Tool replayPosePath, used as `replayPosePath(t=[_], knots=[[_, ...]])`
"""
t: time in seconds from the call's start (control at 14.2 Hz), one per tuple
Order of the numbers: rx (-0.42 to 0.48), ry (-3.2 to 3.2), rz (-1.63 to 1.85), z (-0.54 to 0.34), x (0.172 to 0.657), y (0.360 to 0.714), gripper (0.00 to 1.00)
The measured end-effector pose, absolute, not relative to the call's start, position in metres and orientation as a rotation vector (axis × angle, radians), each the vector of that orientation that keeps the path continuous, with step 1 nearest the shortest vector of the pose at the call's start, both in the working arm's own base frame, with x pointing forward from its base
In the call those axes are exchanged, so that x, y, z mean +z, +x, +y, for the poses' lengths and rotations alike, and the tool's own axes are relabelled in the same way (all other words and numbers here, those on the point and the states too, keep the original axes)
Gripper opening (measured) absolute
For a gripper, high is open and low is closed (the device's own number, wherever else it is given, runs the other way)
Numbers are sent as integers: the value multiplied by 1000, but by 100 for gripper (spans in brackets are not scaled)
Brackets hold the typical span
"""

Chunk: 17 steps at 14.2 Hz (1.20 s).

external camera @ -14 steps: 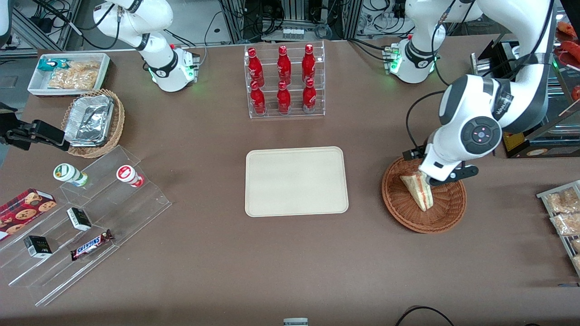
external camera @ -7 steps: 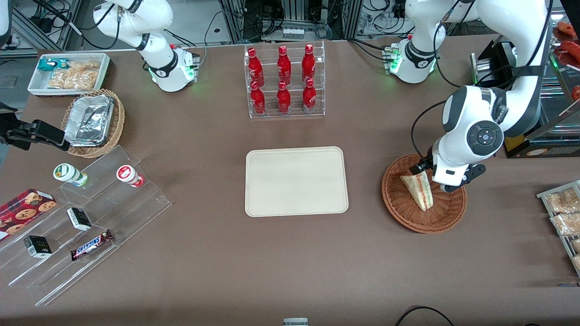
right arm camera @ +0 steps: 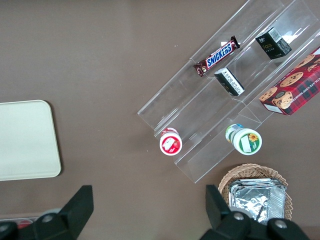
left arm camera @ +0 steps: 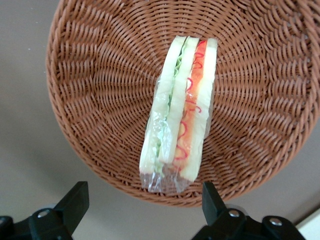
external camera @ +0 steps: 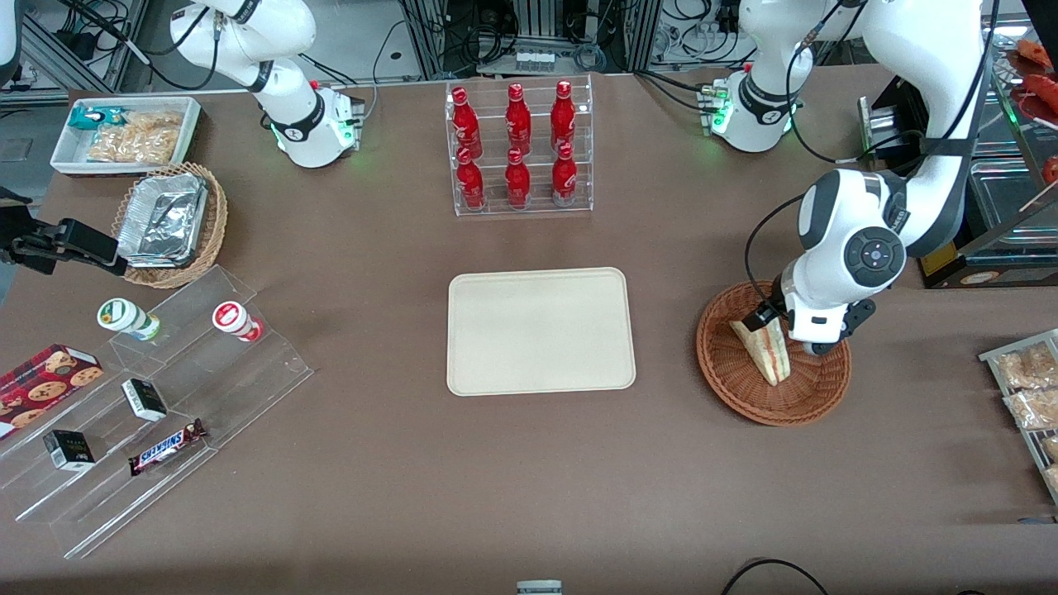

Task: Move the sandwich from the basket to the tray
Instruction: 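Close the left gripper on the sandwich and lift it from the basket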

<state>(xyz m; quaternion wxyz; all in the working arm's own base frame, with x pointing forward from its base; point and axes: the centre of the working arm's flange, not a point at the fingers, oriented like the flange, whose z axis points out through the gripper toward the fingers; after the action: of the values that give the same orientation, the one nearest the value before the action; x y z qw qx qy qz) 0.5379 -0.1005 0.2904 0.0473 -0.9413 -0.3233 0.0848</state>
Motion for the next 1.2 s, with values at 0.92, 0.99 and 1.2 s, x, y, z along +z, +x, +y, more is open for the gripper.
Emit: replayPosePath(t=[0.92,0.99,1.2], knots=[[215,-2877,-1079,-89,242,547,44],[211,-2878,-1081,-89,244,548,34],[165,-2896,-1088,-90,258,557,19]])
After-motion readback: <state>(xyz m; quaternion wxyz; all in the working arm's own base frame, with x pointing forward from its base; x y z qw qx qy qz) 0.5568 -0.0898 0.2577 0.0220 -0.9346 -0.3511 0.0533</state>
